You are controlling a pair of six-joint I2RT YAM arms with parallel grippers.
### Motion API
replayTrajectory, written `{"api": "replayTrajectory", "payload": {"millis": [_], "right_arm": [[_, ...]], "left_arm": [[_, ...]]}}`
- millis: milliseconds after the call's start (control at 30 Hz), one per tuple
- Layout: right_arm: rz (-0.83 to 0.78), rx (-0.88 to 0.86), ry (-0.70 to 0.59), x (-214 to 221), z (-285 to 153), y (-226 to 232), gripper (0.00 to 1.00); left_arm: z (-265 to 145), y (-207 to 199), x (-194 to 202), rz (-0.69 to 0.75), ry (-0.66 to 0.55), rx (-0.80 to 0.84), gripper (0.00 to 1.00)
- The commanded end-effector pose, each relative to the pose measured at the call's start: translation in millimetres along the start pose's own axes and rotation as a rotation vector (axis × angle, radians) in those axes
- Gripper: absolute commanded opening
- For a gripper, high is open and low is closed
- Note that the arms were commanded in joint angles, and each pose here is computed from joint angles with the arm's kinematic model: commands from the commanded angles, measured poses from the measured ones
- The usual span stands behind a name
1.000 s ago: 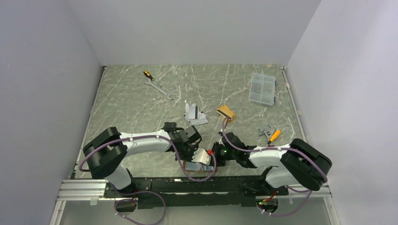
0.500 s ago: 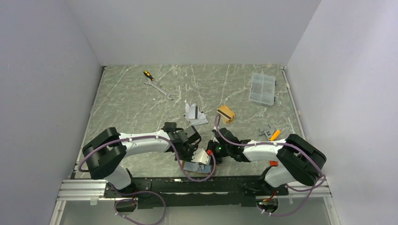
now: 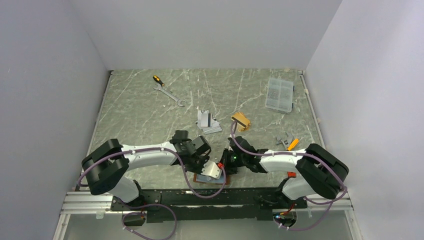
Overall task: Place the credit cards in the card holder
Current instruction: Insert the credit card into the card holder.
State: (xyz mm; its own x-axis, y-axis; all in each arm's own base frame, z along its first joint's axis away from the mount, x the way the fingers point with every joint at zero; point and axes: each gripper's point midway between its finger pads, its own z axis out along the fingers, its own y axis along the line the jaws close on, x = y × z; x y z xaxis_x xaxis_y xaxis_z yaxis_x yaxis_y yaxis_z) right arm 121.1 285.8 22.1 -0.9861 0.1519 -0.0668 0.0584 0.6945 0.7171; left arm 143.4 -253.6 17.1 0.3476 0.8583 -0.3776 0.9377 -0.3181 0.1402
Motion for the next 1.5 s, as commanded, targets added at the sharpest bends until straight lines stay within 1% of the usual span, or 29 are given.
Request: {"api": "replayTrajectory", "payload": {"millis": [0, 133, 167, 233, 333, 367, 400, 433, 500, 700, 767, 800, 933, 1033, 1300, 1467], "right_arm": [[0.019, 0.131, -0.102, -22.7, 8.8, -26.8, 0.00], [-0.010, 0.156, -0.082, -18.5, 7.1, -22.7, 0.00], [-0.021, 0.177, -0.077, -16.3, 5.0, -22.8, 0.03], [-0.029, 0.209, -0.067, -11.3, -0.5, -25.8, 0.15], [-0.024, 0.240, -0.073, -7.1, -11.9, -32.1, 0.28], [-0.027, 0.245, -0.077, -7.0, -15.5, -32.3, 0.38], [-0.028, 0.247, -0.082, -6.9, -19.2, -31.4, 0.44], [-0.029, 0.253, -0.082, -6.5, -21.8, -31.6, 0.47], [-0.030, 0.257, -0.082, -4.9, -25.3, -31.5, 0.48], [-0.042, 0.259, -0.091, -4.9, -27.1, -25.4, 0.47], [-0.053, 0.267, -0.083, -3.6, -23.1, -22.9, 0.45], [-0.059, 0.270, -0.080, -3.5, -20.9, -20.9, 0.42], [-0.074, 0.290, -0.065, 0.1, -13.8, -19.3, 0.26], [-0.088, 0.293, -0.054, 2.3, -9.7, -17.1, 0.18], [-0.153, 0.296, -0.054, -3.0, -6.3, 1.3, 0.19], [-0.201, 0.287, -0.039, -6.5, 2.8, 15.0, 0.14]], "left_arm": [[7.4, -57.9, 30.0, -0.020, 0.079, 0.214, 0.00], [7.6, -59.7, 32.3, -0.015, 0.085, 0.211, 0.00], [8.0, -59.6, 33.4, -0.015, 0.090, 0.210, 0.00], [8.4, -58.4, 35.2, -0.018, 0.097, 0.202, 0.00], [9.2, -58.4, 36.7, -0.023, 0.103, 0.197, 0.00], [9.3, -58.0, 37.0, -0.025, 0.105, 0.196, 0.00], [9.4, -57.8, 36.9, -0.026, 0.105, 0.194, 0.00], [9.3, -57.2, 36.7, -0.027, 0.105, 0.192, 0.00], [9.4, -57.0, 36.1, -0.028, 0.103, 0.192, 0.00], [10.0, -54.9, 32.9, -0.032, 0.092, 0.186, 0.00], [10.3, -54.3, 31.7, -0.033, 0.088, 0.186, 0.00], [10.3, -54.8, 31.4, -0.035, 0.088, 0.188, 0.00], [10.3, -54.9, 30.9, -0.034, 0.086, 0.190, 0.00], [10.8, -55.3, 30.5, -0.035, 0.083, 0.192, 0.00], [11.1, -56.0, 29.4, -0.039, 0.077, 0.194, 0.00], [11.0, -54.7, 27.4, -0.039, 0.071, 0.191, 0.00]]}}
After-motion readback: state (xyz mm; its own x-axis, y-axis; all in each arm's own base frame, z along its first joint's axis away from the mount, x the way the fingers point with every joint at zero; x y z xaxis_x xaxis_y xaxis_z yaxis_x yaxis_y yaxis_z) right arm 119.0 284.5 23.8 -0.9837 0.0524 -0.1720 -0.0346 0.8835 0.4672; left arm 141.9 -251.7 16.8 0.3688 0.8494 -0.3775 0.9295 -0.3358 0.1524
